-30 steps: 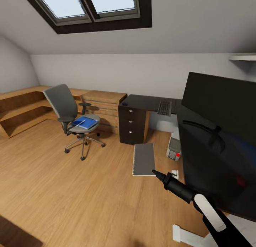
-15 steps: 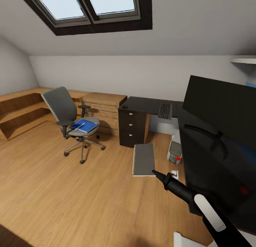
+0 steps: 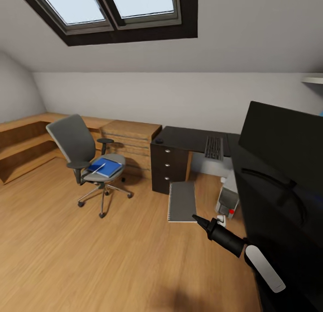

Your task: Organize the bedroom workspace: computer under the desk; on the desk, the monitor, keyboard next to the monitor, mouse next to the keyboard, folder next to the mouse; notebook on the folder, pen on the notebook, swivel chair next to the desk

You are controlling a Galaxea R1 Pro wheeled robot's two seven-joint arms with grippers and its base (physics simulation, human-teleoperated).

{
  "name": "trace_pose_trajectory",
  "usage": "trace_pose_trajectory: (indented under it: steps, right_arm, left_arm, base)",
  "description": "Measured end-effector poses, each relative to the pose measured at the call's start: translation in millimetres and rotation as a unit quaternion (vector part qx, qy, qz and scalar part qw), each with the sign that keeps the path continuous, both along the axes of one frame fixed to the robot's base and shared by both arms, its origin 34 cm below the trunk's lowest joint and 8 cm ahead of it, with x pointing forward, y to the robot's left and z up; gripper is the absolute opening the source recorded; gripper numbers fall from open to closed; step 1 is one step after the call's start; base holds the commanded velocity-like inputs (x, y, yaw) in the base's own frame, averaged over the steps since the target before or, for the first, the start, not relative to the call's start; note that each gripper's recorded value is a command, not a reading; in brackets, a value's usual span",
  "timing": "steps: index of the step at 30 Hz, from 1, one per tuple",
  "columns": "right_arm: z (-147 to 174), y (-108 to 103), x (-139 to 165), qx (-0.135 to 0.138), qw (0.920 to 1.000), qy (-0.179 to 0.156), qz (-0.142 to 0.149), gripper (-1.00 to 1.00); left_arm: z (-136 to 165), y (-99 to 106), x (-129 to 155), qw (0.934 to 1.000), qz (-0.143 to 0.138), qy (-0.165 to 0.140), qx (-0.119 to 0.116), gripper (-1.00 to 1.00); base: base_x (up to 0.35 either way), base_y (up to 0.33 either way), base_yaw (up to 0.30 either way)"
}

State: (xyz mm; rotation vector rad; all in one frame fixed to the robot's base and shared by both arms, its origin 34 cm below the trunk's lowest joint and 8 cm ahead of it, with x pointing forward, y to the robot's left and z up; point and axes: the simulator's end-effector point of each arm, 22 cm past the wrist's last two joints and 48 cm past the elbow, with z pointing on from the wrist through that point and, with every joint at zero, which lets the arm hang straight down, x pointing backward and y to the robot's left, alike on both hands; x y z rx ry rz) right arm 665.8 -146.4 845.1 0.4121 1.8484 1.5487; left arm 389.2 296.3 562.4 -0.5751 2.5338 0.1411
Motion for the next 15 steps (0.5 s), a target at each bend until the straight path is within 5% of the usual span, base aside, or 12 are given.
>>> trace_pose_trajectory:
  steps: [15]
  right_arm:
    - [24, -3, 1, -0.002, 1.0000, 0.000, -0.001, -1.00]
  left_arm:
    - [24, 0, 0, 1.0000, 0.000, 0.000, 0.000, 1.00]
  base:
    - [0.328, 0.120, 0.000]
